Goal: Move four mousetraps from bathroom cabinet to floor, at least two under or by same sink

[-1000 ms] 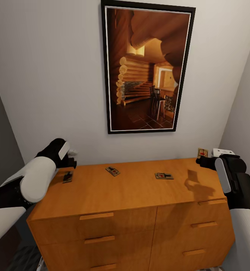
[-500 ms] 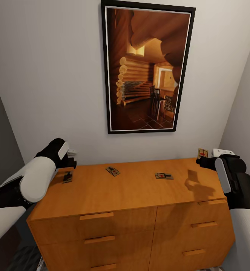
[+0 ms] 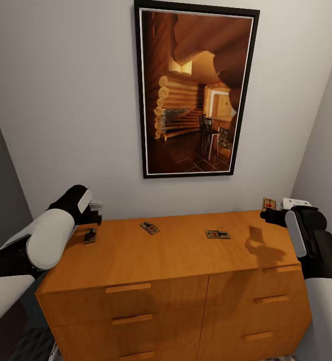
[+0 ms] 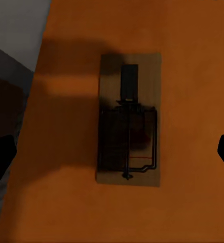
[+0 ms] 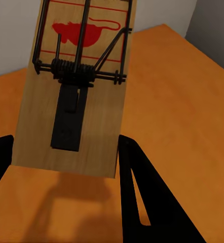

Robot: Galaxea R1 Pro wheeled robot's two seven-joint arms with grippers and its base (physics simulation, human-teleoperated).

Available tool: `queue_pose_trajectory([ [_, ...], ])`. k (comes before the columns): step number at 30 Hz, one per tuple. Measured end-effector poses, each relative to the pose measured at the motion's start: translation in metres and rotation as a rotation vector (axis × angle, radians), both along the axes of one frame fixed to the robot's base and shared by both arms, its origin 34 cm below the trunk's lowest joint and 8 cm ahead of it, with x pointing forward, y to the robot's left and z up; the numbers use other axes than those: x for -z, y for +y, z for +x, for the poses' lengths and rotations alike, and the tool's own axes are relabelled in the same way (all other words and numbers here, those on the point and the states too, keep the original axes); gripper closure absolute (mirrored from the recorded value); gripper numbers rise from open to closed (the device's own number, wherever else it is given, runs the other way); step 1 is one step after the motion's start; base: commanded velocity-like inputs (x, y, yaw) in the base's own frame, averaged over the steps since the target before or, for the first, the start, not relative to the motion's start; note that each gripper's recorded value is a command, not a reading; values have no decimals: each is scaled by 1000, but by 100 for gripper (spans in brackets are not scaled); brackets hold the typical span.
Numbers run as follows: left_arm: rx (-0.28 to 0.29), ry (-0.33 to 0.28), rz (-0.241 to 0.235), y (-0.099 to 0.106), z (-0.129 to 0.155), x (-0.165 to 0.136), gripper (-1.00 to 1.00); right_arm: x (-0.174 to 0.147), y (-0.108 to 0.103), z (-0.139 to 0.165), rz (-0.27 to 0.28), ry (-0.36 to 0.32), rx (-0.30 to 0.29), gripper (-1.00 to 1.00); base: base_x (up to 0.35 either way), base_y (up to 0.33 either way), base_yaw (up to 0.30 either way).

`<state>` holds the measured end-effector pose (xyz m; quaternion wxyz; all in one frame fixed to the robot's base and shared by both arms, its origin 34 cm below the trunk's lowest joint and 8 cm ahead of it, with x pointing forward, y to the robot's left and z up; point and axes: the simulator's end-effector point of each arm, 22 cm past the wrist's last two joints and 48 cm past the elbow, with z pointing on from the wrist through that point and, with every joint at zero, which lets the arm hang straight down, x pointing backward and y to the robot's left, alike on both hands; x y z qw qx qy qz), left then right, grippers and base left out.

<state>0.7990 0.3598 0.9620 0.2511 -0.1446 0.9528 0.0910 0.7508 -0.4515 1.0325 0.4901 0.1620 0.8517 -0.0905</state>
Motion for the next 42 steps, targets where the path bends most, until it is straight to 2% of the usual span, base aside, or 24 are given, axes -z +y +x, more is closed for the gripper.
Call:
queue_pose_trajectory([
  [7, -20, 24, 40, 6, -5, 4, -100, 1, 0, 0, 2, 1, -1, 100, 0, 0, 0],
  [15, -45, 37, -3, 2, -10, 11, -100, 2, 0, 0, 2, 5, 0, 100, 0, 0, 0],
  [25, -80, 53, 27, 10, -15, 12, -100, 2, 0, 0, 2, 5, 0, 100, 0, 0, 0],
  [42, -58, 54, 13, -11, -13, 13, -100, 2, -1, 0, 0, 6, 2, 100, 0, 0, 0],
])
